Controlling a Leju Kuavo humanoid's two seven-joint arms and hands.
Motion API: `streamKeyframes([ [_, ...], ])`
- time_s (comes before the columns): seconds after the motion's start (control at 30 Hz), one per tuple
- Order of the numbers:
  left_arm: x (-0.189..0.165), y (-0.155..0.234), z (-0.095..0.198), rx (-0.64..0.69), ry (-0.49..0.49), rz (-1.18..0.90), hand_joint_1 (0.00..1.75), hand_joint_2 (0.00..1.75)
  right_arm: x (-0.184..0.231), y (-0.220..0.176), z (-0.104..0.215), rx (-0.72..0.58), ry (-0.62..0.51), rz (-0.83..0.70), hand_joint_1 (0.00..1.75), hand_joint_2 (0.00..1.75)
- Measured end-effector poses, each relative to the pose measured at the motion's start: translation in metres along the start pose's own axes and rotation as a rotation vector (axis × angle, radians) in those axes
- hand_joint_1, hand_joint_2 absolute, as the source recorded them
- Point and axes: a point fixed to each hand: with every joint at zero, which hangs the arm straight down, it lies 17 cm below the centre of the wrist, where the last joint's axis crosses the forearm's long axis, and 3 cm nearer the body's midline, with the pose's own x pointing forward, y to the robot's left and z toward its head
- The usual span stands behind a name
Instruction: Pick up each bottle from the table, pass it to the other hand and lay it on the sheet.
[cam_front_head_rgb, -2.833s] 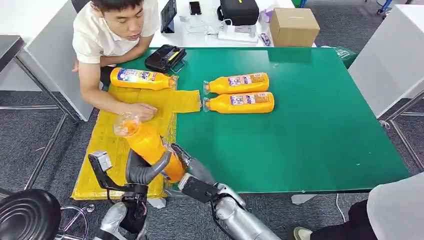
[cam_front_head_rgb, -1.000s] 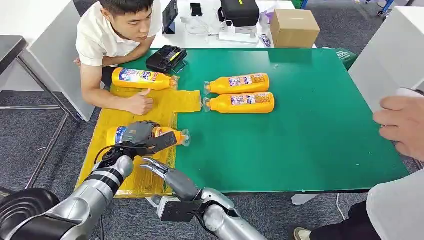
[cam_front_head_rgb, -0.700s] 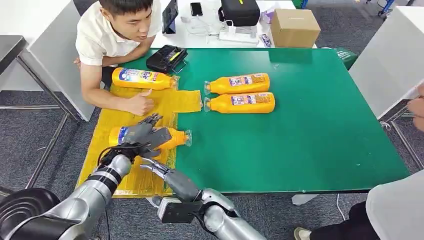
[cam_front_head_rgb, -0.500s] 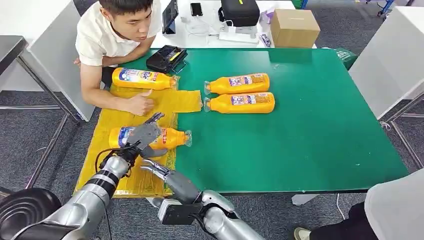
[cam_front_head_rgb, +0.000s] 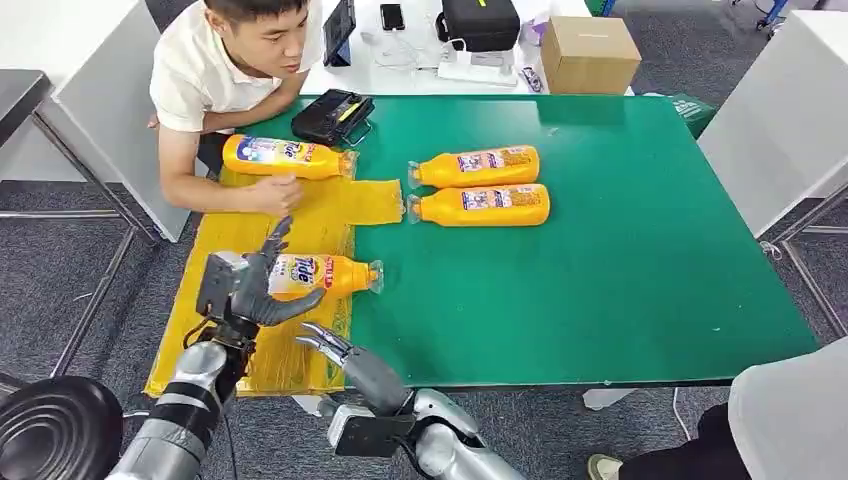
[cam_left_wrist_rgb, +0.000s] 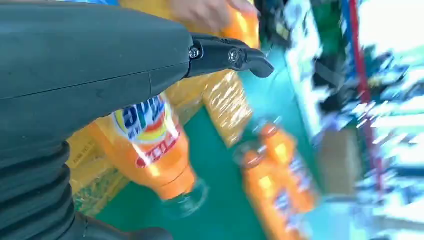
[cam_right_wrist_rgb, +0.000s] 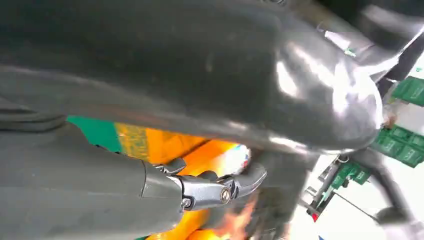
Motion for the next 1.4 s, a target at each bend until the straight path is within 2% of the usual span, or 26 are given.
streamKeyframes([
  [0.33,0.027,0.007,0.016,0.022,-0.071,-0.008,0.00,1.75,-0.001,0.001,0.007,-0.003,0.003,-0.001,0.00,0.00],
  [0.43,0.036,0.015,0.019,0.061,-0.105,0.075,0.00,1.75,0.000,-0.001,0.007,-0.019,0.001,0.005,0.00,0.00],
  [0.57,0.054,0.030,0.045,0.153,-0.167,0.298,0.00,1.75,0.004,-0.022,0.019,-0.147,0.007,-0.021,0.00,0.00],
  [0.8,0.061,0.031,0.087,0.255,-0.191,0.302,0.00,1.75,0.011,-0.070,0.056,-0.349,0.017,-0.008,0.00,0.00],
  [0.83,0.062,0.030,0.092,0.259,-0.195,0.309,0.00,1.75,0.013,-0.076,0.062,-0.378,0.017,0.000,0.00,1.75],
  [1.03,0.078,0.017,0.118,0.277,-0.229,0.255,0.00,1.75,0.010,-0.142,0.106,-0.591,0.072,0.163,0.00,1.75],
  [1.13,0.084,0.014,0.122,0.278,-0.243,0.243,0.00,1.75,0.002,-0.164,0.125,-0.629,0.097,0.211,0.00,1.75],
  [1.27,0.089,0.012,0.123,0.274,-0.252,0.238,0.00,1.75,-0.003,-0.176,0.136,-0.644,0.121,0.250,0.00,1.75],
  [1.4,0.092,0.002,0.122,0.250,-0.257,0.208,0.00,1.75,-0.023,-0.201,0.160,-0.644,0.189,0.361,0.00,1.75],
])
